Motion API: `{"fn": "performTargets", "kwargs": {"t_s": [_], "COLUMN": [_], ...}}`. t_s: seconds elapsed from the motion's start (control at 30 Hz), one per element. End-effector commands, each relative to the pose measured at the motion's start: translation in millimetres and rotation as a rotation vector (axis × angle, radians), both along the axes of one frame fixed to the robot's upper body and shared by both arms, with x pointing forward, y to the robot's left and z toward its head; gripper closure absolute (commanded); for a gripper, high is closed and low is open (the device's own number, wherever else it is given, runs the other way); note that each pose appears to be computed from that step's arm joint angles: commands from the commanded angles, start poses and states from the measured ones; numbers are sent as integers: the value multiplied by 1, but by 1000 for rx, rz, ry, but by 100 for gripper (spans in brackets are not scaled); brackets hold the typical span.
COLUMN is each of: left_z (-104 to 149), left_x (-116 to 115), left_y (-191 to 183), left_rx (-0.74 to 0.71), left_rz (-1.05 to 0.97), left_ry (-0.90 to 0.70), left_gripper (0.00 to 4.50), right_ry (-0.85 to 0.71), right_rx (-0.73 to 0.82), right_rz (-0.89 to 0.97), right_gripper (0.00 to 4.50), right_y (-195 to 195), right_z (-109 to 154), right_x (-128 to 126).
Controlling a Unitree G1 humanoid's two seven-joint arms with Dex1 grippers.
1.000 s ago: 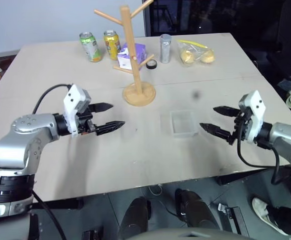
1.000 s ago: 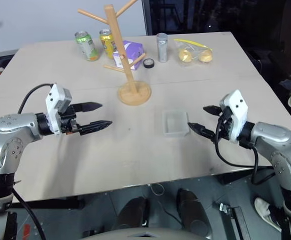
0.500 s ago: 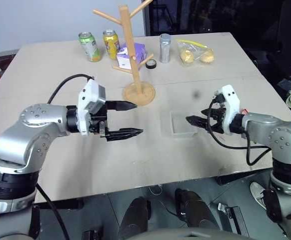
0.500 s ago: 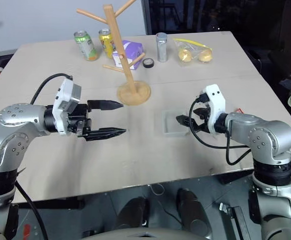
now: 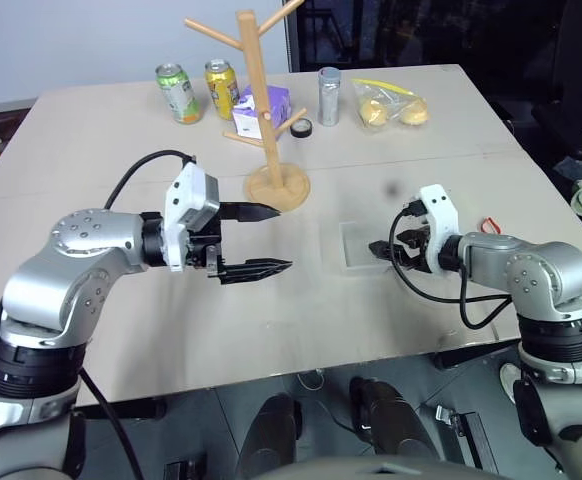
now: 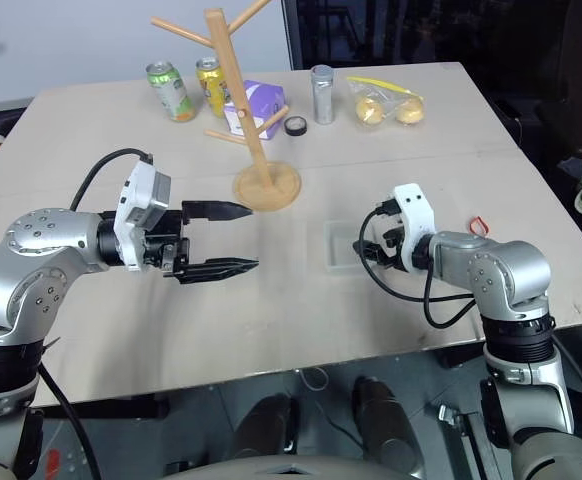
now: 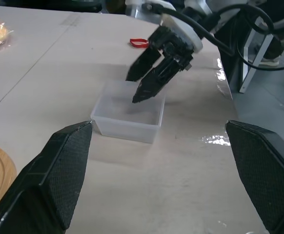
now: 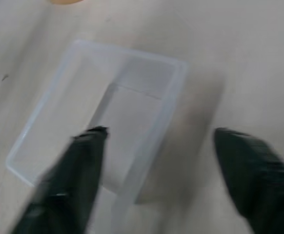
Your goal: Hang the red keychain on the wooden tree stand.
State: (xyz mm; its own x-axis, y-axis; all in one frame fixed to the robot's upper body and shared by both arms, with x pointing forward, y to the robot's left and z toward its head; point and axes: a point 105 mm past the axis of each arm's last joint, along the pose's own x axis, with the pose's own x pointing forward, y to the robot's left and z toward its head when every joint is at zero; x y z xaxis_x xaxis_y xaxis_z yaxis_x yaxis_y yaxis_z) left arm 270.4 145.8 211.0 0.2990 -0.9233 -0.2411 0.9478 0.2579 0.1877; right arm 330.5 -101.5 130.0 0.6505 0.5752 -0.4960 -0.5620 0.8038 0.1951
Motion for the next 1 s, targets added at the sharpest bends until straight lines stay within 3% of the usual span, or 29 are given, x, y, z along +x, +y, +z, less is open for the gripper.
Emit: {"fn": "performTargets", "kwargs": {"t_s": [0.03,0.07,0.13,0.2,0.37,0.57,0.8,1.0], "left_z": [5,6,7,7,7,28,37,41], "left_x": [-2,-1,-1,-2,0,13,25,33], "left_y": [-4,-4,-6,-7,-7,-10,-21,-25], "left_rx": [2,-2,-7,-8,-10,-96,-171,-202], "left_rz": [-14,-13,-14,-18,-13,13,32,57], "left_ry": [-39,-41,-44,-43,-41,-58,-95,-128], "left_gripper": [0,0,0,0,0,0,0,0], "right_ry": [-47,-48,-50,-53,-103,-227,-246,-257], "right_rx": [12,12,11,6,-17,-26,-34,-45], "right_rz": [29,31,31,26,1,-132,-217,-247], "right_gripper": [243,266,370,447,447,447,447,447], "right_y": [6,6,6,4,-12,-50,-71,-83], "right_z": [9,9,8,8,18,60,65,66], "right_x": [1,1,2,4,14,63,108,129]}}
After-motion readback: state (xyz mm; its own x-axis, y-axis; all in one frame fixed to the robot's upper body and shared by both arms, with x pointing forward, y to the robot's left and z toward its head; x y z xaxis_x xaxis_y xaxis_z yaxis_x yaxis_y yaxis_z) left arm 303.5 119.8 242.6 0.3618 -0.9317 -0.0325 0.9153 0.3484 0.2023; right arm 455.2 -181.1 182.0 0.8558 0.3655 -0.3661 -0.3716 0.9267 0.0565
